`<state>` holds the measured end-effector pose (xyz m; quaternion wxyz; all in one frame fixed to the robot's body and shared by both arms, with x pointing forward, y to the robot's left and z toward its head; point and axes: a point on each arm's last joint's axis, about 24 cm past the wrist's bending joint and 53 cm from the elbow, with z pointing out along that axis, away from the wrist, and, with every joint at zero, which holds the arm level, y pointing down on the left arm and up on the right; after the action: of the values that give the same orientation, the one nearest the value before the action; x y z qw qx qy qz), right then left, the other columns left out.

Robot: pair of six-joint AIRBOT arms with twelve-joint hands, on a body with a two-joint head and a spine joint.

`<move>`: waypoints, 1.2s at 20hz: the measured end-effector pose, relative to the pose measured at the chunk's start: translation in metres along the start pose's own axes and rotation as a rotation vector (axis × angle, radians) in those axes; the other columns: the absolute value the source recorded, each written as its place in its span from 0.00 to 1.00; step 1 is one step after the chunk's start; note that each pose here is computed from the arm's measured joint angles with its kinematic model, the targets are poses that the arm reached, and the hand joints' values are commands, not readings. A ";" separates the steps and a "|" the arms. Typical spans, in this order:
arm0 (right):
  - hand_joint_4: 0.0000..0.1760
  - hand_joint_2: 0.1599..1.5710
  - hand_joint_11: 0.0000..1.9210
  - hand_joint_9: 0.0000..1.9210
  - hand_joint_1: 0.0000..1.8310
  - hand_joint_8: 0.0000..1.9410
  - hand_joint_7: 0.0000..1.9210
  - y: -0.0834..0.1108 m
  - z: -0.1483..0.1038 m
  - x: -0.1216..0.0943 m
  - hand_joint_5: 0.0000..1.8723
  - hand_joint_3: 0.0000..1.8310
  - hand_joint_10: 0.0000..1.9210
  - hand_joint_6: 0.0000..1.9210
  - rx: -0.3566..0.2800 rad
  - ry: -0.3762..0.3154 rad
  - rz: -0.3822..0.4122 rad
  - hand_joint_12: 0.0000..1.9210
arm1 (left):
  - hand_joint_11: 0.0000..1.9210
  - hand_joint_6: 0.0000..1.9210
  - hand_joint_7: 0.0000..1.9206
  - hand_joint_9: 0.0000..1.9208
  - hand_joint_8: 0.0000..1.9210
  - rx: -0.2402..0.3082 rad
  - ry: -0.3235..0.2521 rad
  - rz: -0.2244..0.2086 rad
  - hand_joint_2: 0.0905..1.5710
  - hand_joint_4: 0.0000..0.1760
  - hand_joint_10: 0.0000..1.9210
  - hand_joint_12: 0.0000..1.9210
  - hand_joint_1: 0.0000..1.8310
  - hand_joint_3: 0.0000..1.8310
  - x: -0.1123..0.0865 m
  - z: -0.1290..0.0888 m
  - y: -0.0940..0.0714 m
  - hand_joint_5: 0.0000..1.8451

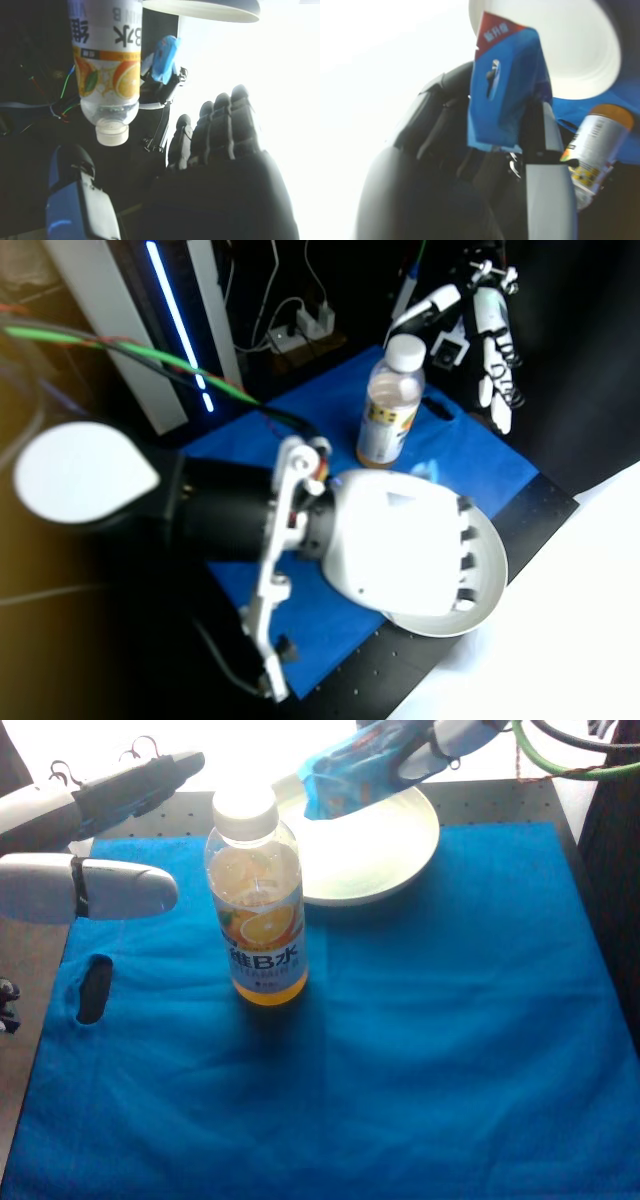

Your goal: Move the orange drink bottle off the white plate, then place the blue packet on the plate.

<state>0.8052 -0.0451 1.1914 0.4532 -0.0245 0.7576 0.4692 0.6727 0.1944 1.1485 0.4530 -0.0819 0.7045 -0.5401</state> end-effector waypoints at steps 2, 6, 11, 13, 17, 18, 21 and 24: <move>0.00 0.69 0.33 0.46 0.75 0.48 0.48 0.003 0.006 0.004 0.48 0.00 0.69 0.55 -0.007 0.003 0.008 0.61 | 0.00 0.00 0.00 0.00 0.00 0.005 0.002 0.002 0.50 1.00 0.00 0.00 0.21 0.00 0.000 0.001 -0.002 0.00; 0.00 0.72 0.36 0.49 0.66 0.63 0.47 -0.011 0.016 0.018 0.44 0.00 0.37 0.59 0.018 -0.003 0.071 0.71 | 0.00 0.00 0.00 0.00 0.00 0.025 0.000 -0.008 0.48 1.00 0.00 0.00 0.20 0.00 0.002 0.001 -0.007 0.00; 0.00 0.69 0.42 0.51 0.67 0.57 0.52 -0.023 0.028 0.038 0.47 0.00 0.46 0.53 0.036 0.004 0.124 0.74 | 0.00 0.00 0.00 0.00 0.00 0.036 -0.008 -0.014 0.49 1.00 0.00 0.00 0.21 0.00 0.001 0.002 -0.011 0.00; 0.06 0.73 0.38 0.45 0.65 0.63 0.45 -0.028 0.032 0.046 0.44 0.00 0.44 0.61 0.043 0.006 0.147 0.73 | 0.00 0.00 0.00 0.00 0.00 0.037 -0.007 -0.017 0.48 1.00 0.00 0.00 0.25 0.00 0.001 0.003 -0.011 0.00; 0.00 0.76 0.31 0.39 0.64 0.73 0.41 -0.046 0.032 0.062 0.40 0.00 0.51 0.65 0.079 0.018 0.162 0.80 | 0.00 0.00 0.00 0.00 0.00 0.044 -0.010 -0.017 0.47 1.00 0.00 0.00 0.26 0.00 0.000 0.003 -0.013 0.00; 0.00 0.77 0.29 0.36 0.63 0.76 0.39 -0.046 0.032 0.061 0.38 0.00 0.55 0.66 0.080 0.014 0.168 0.83 | 0.00 0.00 0.00 0.00 0.00 0.047 -0.011 -0.017 0.46 1.00 0.00 0.00 0.27 0.00 0.000 0.003 -0.014 0.00; 0.00 0.75 0.29 0.36 0.65 0.74 0.42 -0.048 0.032 0.057 0.41 0.00 0.60 0.60 0.082 0.001 0.182 0.84 | 0.00 0.00 0.00 0.00 0.00 0.061 -0.011 -0.018 0.48 1.00 0.00 0.00 0.27 0.00 0.000 0.002 -0.019 0.00; 0.00 0.74 0.25 0.36 0.65 0.69 0.45 -0.048 0.032 0.058 0.40 0.00 0.51 0.62 0.082 0.003 0.180 0.78 | 0.00 0.00 0.00 0.00 0.00 0.060 -0.020 -0.021 0.47 1.00 0.00 0.00 0.26 0.00 -0.003 0.001 -0.020 0.00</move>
<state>0.8147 -0.0259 1.1128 0.4087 0.0617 0.7759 0.4765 0.6678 0.1879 1.1666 0.4566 -0.0808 0.6825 -0.5650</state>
